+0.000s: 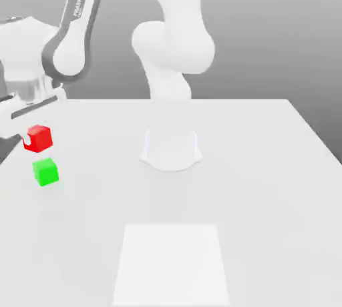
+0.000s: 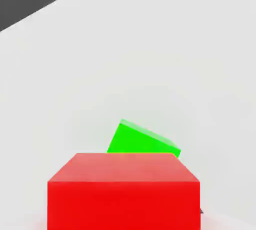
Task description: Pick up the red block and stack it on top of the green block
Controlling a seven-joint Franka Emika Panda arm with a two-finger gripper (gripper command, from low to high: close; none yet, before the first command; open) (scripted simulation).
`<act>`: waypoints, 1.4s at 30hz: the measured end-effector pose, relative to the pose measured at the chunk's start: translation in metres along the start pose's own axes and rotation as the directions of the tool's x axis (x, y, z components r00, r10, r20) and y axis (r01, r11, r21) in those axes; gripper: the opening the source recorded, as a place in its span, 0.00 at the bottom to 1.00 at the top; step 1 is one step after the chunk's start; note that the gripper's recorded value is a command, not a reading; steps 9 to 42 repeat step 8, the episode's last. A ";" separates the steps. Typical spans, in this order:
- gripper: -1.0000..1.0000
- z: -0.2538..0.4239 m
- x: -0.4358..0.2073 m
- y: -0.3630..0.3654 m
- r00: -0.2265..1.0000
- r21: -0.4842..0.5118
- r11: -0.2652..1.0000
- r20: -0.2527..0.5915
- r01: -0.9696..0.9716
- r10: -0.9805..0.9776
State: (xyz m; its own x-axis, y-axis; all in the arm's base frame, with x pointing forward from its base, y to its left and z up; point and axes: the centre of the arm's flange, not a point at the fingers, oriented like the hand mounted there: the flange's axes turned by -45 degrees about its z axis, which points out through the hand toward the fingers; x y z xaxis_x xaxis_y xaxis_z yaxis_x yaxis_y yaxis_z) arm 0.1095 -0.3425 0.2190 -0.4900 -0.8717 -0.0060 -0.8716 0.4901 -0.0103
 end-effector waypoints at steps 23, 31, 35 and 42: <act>1.00 0.037 -0.001 0.004 1.000 -0.007 1.000 -0.005 -0.002 0.002; 1.00 0.037 -0.001 0.004 1.000 -0.007 1.000 -0.005 -0.002 0.002; 1.00 0.037 -0.001 0.004 1.000 -0.007 1.000 -0.005 -0.002 0.002; 1.00 0.037 -0.001 0.004 1.000 -0.007 1.000 -0.005 -0.002 0.002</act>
